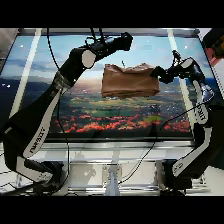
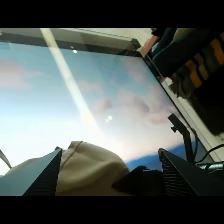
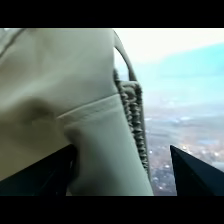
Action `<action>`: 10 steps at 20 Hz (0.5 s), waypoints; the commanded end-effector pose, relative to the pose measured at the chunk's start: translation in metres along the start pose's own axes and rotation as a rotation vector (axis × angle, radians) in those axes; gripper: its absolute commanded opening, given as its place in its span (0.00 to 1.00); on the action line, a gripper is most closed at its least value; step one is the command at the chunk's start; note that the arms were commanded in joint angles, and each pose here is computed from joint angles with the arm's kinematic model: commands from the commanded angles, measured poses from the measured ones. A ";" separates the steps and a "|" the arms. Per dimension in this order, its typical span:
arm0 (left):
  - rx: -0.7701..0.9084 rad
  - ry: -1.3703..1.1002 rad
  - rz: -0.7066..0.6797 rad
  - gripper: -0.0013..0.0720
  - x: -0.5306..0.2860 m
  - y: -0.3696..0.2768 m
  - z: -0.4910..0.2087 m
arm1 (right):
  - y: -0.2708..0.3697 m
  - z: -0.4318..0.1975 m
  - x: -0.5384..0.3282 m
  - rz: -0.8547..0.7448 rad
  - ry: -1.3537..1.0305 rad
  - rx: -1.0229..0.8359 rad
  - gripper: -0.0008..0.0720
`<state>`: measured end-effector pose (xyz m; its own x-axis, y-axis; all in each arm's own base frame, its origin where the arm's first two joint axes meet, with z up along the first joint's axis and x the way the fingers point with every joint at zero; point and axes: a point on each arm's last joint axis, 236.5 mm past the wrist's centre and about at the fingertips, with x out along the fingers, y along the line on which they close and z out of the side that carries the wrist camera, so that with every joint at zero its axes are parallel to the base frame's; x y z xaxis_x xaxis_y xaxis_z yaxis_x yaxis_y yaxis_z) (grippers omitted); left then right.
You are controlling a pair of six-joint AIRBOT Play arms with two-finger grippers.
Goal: Fold the clothes and pants, and hang the long-sleeved shirts on hangers.
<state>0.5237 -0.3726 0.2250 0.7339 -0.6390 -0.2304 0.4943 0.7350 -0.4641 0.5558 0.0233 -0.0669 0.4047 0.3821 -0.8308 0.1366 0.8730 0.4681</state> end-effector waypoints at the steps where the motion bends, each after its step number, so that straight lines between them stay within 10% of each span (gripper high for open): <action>1: 0.017 0.014 0.009 0.96 0.000 0.002 -0.003 | -0.003 -0.018 0.011 0.030 0.089 0.069 0.92; 7: 0.018 0.013 0.009 0.96 -0.001 0.002 -0.003 | 0.055 -0.031 0.041 0.350 0.167 0.268 0.92; 10: 0.015 0.009 0.018 0.96 -0.001 0.008 0.000 | 0.071 -0.050 0.059 0.353 0.219 0.249 0.75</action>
<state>0.5246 -0.3696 0.2214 0.7341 -0.6327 -0.2463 0.4925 0.7460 -0.4483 0.5464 0.0971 -0.0949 0.2937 0.6678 -0.6840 0.2414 0.6405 0.7290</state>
